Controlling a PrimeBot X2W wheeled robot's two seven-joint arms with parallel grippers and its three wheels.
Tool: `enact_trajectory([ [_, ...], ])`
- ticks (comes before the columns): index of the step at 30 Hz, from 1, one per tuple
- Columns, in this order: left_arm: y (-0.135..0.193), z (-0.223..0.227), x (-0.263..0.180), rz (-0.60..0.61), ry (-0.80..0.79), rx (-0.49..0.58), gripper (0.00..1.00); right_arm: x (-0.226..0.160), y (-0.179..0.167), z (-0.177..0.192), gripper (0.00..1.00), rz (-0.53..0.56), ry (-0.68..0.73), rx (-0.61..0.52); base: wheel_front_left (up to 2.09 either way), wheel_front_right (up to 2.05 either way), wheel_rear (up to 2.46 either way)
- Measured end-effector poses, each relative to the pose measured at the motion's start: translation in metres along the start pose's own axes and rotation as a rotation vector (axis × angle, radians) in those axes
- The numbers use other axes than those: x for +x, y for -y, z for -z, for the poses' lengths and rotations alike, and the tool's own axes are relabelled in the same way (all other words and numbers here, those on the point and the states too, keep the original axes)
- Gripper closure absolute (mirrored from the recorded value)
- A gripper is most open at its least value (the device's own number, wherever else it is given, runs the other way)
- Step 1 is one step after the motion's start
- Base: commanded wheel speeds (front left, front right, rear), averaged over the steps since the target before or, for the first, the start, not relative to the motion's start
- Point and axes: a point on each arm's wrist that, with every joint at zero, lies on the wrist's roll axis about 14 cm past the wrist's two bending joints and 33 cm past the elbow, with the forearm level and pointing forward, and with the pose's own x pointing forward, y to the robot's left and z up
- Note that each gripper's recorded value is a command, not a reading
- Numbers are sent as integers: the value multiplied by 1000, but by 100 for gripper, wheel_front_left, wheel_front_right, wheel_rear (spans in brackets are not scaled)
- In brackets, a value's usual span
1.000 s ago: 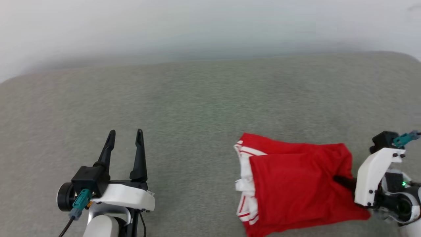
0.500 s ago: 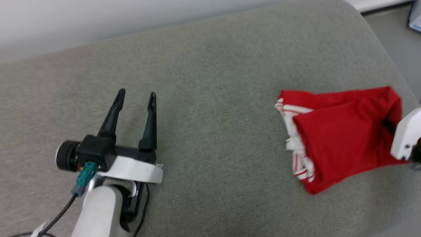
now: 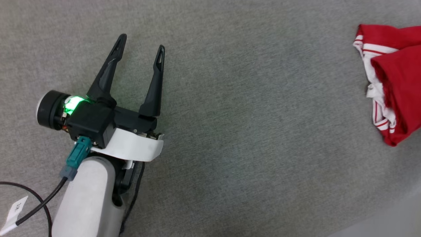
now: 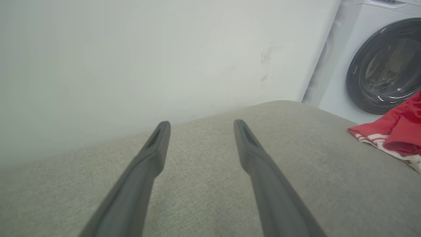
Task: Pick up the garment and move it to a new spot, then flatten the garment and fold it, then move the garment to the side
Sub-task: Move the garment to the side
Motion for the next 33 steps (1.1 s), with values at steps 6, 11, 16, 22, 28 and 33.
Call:
enact_trajectory([
  [6, -14, 22, -4, -21, -44, 0, 0, 25, -25, 27, 0, -9, -41, -4, 0, 0, 0],
  [11, -14, 20, -6, -28, -45, 3, 0, 25, -22, 21, 0, 4, 30, -27, 0, 0, 0],
  [16, -11, 8, -12, -44, -31, -2, 0, 9, -9, -13, 0, 13, 183, -57, 0, 0, 0],
  [22, -10, -13, -29, -101, -11, -6, 0, -20, -17, -30, 0, -55, 319, -88, 0, 0, 0],
  [28, -13, -33, -56, -175, -4, -5, 0, -54, -51, -30, 0, -188, 421, -82, 0, 0, 0],
  [33, -23, -48, -82, -250, 3, 7, 0, -82, -99, -25, 0, -331, 484, -68, 0, 0, 0],
])
